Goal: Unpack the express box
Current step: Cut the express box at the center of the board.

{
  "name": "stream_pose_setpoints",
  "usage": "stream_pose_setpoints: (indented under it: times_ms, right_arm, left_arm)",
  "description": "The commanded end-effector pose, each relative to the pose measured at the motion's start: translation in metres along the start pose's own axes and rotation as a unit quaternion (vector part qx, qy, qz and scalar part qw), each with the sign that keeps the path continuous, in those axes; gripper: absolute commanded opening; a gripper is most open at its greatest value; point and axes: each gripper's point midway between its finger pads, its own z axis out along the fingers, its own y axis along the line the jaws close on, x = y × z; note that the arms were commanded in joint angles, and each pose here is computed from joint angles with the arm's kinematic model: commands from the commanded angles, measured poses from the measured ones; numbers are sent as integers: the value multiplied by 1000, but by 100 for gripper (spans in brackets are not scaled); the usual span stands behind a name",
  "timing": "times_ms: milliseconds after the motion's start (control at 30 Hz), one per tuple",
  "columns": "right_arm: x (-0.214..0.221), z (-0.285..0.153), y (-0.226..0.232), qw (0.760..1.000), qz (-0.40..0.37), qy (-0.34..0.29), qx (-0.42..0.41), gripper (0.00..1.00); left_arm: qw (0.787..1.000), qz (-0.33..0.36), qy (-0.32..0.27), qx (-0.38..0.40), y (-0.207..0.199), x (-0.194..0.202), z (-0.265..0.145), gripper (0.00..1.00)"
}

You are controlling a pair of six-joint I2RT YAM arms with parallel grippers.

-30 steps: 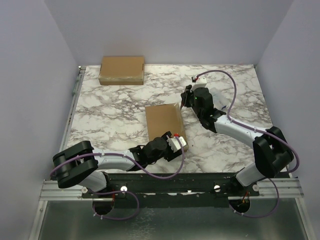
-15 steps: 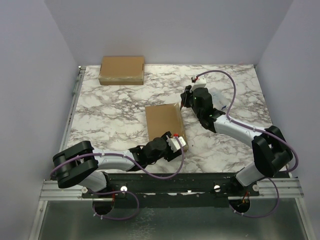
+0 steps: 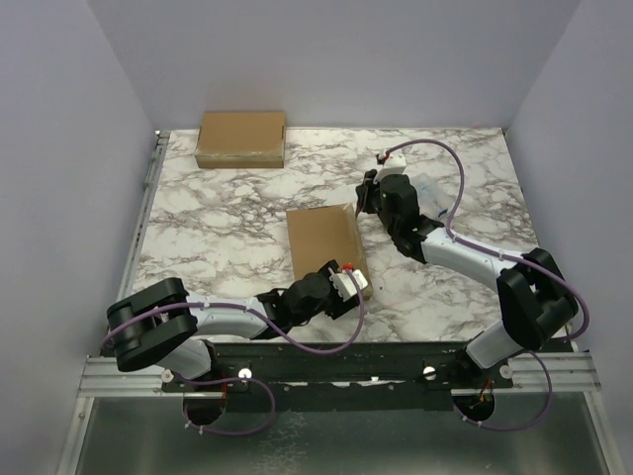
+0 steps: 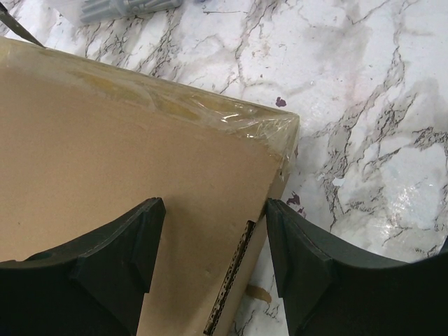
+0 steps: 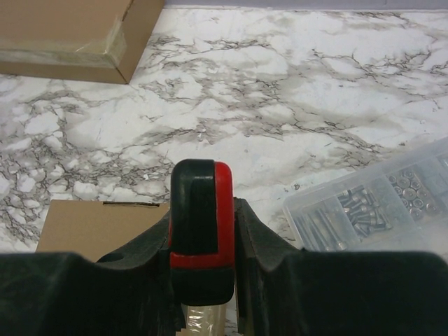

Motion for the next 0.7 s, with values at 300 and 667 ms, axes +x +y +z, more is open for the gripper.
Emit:
stream_pose_setpoints:
  times_ms: [300,667]
  right_arm:
    - [15,-6,5,1000,1,9,10,0]
    - [40,-26,4,999,-5,32,7,0]
  left_arm:
    - [999,-17,23,-46,10,18,3,65]
    - [997,-34,19,-60,14,21,1,64]
